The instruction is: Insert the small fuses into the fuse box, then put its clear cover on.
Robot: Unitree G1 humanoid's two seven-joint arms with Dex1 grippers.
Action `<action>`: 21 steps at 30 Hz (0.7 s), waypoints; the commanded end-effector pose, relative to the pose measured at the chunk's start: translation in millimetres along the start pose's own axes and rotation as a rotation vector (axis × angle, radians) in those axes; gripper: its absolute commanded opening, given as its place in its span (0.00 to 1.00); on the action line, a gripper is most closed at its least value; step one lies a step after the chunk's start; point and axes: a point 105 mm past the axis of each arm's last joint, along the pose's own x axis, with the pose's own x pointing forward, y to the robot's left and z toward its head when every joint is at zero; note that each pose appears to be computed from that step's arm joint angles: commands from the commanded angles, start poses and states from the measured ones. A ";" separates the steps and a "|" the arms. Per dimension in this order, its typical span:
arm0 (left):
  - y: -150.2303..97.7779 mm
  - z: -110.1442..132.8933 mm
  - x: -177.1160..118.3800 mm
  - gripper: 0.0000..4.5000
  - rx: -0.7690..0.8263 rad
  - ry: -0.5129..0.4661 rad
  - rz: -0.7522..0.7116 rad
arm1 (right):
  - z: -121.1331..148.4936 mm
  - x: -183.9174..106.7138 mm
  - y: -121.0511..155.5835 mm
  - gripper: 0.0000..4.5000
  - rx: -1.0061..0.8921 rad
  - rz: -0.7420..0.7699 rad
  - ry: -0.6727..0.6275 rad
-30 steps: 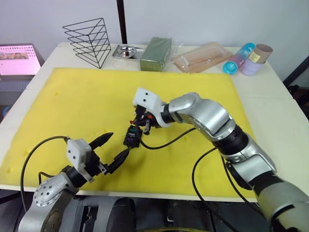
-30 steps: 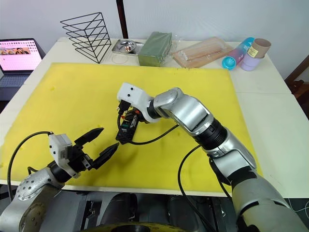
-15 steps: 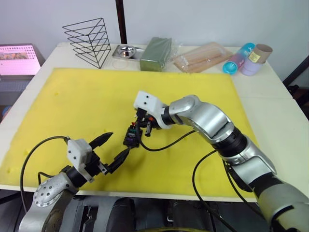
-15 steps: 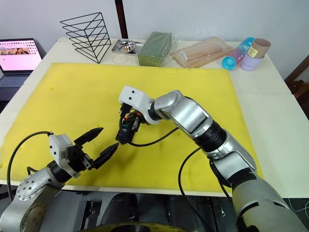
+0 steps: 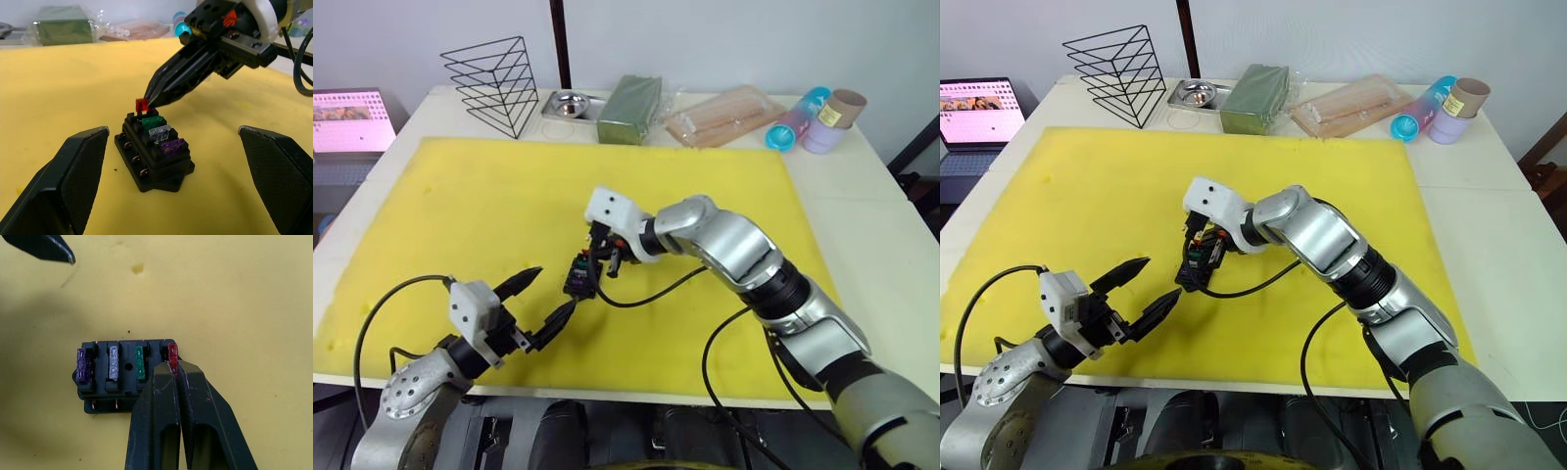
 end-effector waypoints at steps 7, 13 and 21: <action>-1.8 7.0 1.7 1.00 0.025 -0.023 -0.003 | 5.6 3.3 4.2 0.00 -0.028 0.007 -0.016; -2.0 7.2 2.4 1.00 0.027 -0.024 -0.004 | 3.3 6.5 3.3 0.00 -0.033 -0.004 -0.007; -1.7 6.9 2.4 1.00 0.030 -0.022 -0.004 | -1.9 7.7 8.9 0.00 -0.036 0.019 0.013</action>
